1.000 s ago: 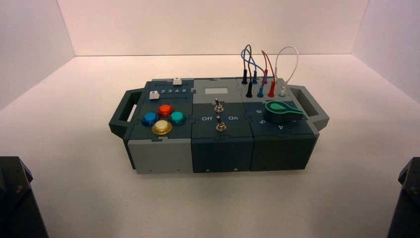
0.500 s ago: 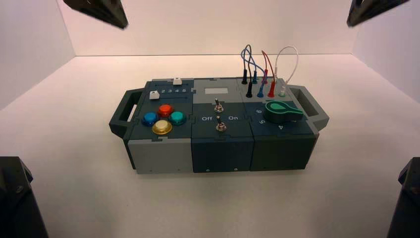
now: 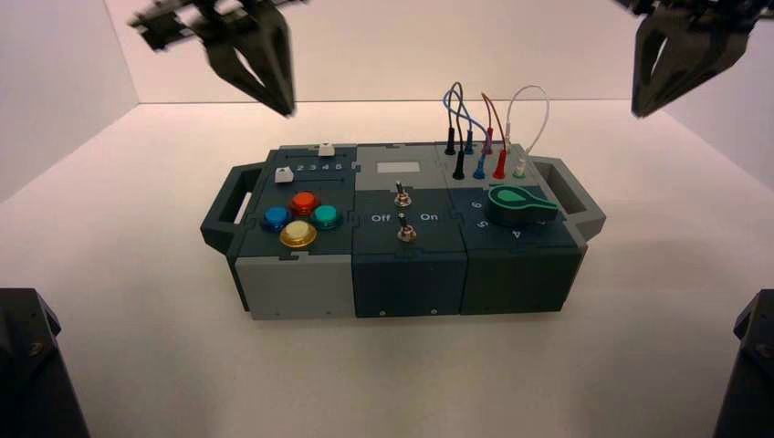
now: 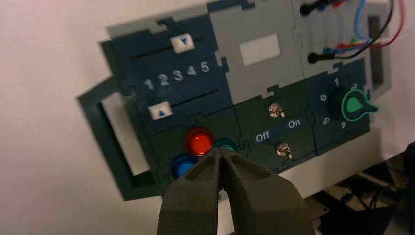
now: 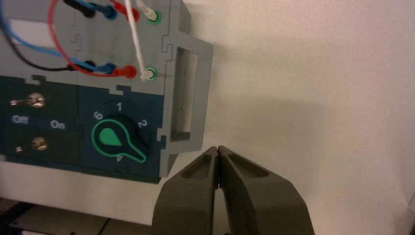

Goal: Flip the top switch on with the left gripper.

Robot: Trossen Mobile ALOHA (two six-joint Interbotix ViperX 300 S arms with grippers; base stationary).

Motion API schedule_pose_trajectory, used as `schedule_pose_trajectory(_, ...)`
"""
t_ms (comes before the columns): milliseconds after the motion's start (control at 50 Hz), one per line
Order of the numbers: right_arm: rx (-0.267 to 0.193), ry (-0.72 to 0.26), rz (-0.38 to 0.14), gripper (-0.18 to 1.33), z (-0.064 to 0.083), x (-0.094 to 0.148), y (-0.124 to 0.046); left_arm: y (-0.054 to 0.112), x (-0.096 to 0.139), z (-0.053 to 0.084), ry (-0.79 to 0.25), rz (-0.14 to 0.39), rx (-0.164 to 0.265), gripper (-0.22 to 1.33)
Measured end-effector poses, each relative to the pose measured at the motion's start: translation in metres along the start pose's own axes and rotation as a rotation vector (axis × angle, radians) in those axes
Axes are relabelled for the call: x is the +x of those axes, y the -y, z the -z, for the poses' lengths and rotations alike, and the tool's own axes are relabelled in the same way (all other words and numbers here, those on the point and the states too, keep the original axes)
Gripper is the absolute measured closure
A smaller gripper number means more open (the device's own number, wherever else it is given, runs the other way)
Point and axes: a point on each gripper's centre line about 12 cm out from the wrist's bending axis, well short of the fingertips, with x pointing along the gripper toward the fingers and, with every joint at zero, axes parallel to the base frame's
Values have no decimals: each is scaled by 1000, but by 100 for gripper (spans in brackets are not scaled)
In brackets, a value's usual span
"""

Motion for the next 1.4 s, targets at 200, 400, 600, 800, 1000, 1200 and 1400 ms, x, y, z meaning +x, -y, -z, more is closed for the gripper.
schedule_pose_trajectory(200,-18,-35,-1,129,-5,20,-1,16,17,-4,-44,-6,14,128)
schedule_pose_trajectory(400,4,-51,-24,129,-5,36,-4,33,20,-6,-23,18,22,128)
schedule_pose_trajectory(600,7,-42,-58,129,-1,49,-15,42,21,-2,-15,30,23,128)
schedule_pose_trajectory(800,-4,-70,-58,129,0,64,-20,48,22,2,-23,38,30,128)
schedule_pose_trajectory(1000,-9,-76,-62,129,0,70,-24,54,20,5,-25,51,39,128)
schedule_pose_trajectory(1200,-12,-93,-59,129,4,77,-25,57,12,9,-16,80,21,128)
schedule_pose_trajectory(1400,-9,-88,-57,129,7,83,-25,61,14,15,-31,84,17,128)
